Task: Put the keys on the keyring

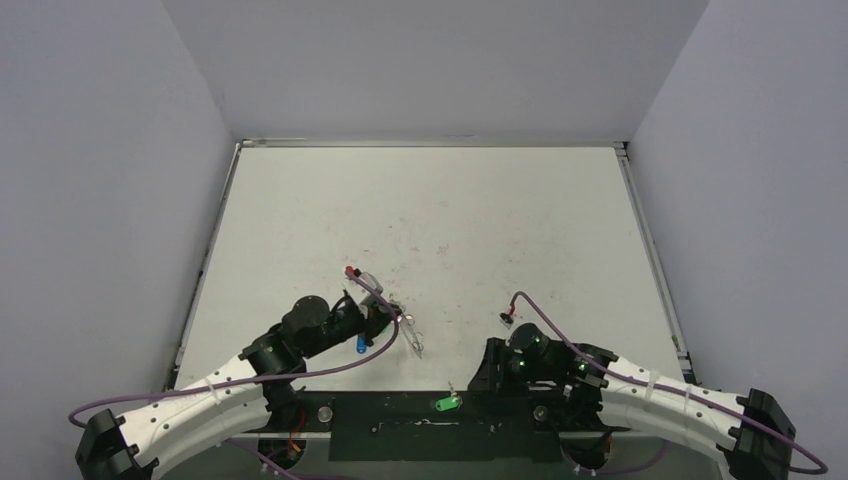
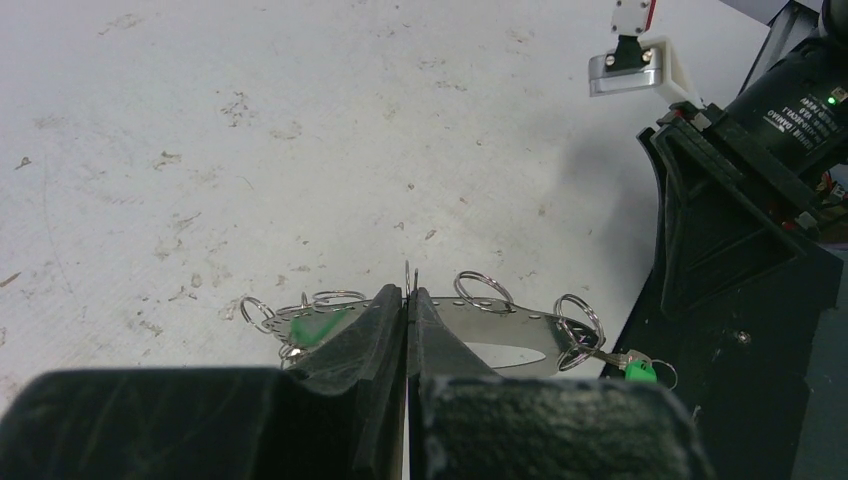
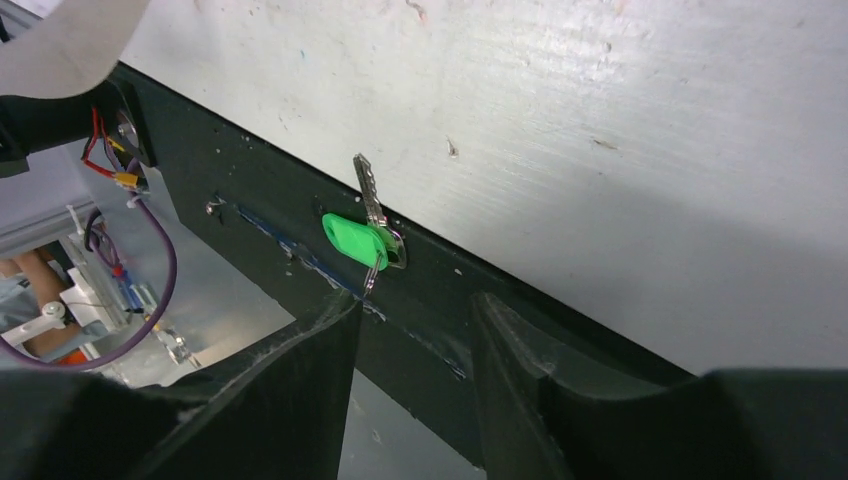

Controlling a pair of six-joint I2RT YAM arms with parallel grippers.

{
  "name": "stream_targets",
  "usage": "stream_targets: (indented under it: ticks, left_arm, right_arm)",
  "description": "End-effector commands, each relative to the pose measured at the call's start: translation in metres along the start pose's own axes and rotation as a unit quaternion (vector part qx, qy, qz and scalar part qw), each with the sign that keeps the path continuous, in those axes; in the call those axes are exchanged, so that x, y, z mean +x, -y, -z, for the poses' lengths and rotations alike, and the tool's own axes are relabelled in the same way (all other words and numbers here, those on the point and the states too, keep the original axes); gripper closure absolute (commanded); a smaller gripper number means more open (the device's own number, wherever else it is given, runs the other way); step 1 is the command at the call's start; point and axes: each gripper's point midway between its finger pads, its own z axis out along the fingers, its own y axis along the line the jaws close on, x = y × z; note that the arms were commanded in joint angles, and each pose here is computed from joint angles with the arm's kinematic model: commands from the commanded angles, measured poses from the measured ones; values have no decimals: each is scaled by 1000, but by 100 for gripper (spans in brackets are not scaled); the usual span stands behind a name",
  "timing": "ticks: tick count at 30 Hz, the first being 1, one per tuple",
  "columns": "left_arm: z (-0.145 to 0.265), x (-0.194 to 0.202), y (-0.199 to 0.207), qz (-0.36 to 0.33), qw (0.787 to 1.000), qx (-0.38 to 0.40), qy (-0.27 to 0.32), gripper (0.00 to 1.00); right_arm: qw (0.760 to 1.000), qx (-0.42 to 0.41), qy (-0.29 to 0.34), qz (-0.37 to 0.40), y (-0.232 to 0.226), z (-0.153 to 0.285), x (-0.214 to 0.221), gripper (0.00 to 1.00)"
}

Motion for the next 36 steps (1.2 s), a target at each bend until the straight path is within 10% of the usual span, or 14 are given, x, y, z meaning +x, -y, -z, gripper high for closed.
stream_targets:
  ticks: [1,14,30,36]
  left_arm:
    - [-3,-25,7,8,999,15,48,100]
    - [-2,-22,7,10,999,18,43,100]
    - [1,-18,7,5,999,15,30,100]
    - [5,-18,6,-3,1000,13,24,100]
  right_arm:
    - [998,-35,17,-40,-17,-12,-1,57]
    - [999,-34,6,-8,-37,-32,8,58]
    - [1000,-27,7,6,-45,-29,8,100]
    - [999,-18,40,26,-48,-16,-7,100]
